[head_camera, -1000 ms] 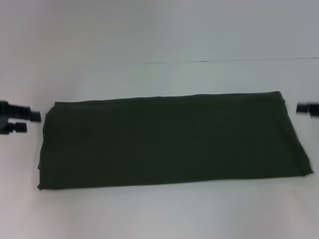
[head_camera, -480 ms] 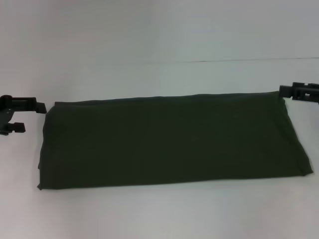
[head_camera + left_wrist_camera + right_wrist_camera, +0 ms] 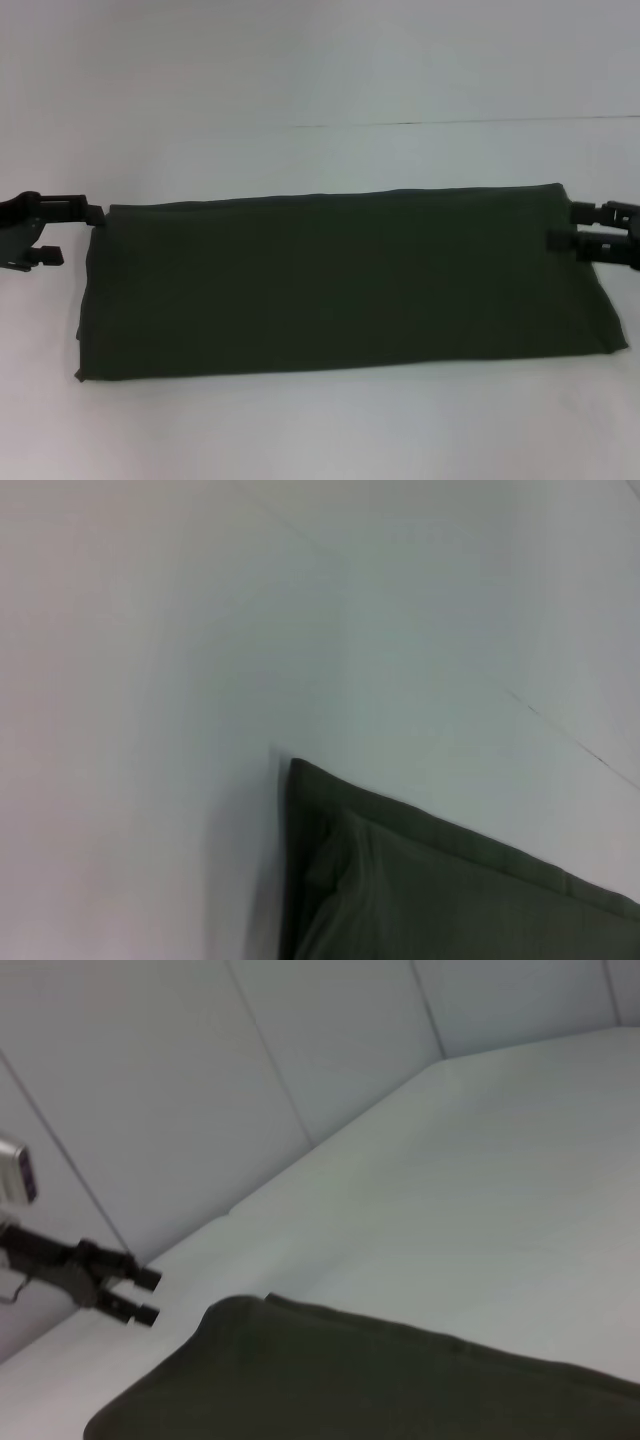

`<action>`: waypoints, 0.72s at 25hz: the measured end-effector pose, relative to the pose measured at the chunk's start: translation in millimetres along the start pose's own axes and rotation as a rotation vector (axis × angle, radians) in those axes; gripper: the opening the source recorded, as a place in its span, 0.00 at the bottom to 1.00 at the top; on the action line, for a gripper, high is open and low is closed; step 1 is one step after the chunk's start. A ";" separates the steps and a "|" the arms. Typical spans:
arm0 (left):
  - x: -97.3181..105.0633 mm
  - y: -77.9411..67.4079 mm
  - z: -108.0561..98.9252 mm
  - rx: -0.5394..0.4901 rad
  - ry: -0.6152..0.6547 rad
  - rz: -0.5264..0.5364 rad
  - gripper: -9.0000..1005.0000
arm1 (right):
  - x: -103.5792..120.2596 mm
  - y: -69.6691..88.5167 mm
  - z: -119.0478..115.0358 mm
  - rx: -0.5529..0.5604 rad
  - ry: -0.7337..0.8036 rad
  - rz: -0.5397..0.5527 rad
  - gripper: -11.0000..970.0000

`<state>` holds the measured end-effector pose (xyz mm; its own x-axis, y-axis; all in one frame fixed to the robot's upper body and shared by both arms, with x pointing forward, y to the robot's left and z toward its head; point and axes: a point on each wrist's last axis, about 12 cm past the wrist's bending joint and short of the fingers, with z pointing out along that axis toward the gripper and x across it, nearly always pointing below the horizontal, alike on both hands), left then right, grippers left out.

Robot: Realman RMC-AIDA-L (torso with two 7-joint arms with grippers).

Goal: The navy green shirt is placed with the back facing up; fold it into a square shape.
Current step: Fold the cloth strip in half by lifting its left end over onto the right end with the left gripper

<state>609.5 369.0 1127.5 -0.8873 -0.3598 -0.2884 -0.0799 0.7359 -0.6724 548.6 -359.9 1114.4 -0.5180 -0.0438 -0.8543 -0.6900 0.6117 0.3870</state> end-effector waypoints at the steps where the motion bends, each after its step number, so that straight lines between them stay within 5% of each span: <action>1: -0.4 -0.4 -0.2 0.001 0.001 0.000 0.93 | 2.6 1.2 1.6 -0.005 0.003 -0.010 0.91; 10: -0.8 -2.4 -3.5 0.003 0.029 0.020 0.93 | 16.1 9.5 17.2 -0.016 -0.005 -0.128 0.92; 18: 19.3 6.6 -10.2 0.069 0.089 -0.036 0.93 | 12.0 8.2 25.4 -0.010 0.000 -0.188 0.93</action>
<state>587.2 372.7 1124.4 -0.9213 -0.3312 -0.2036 -0.0838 0.6807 -0.7278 549.6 -335.3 1098.6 -0.3795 -0.1568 -0.9118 -0.7796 0.5848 0.2240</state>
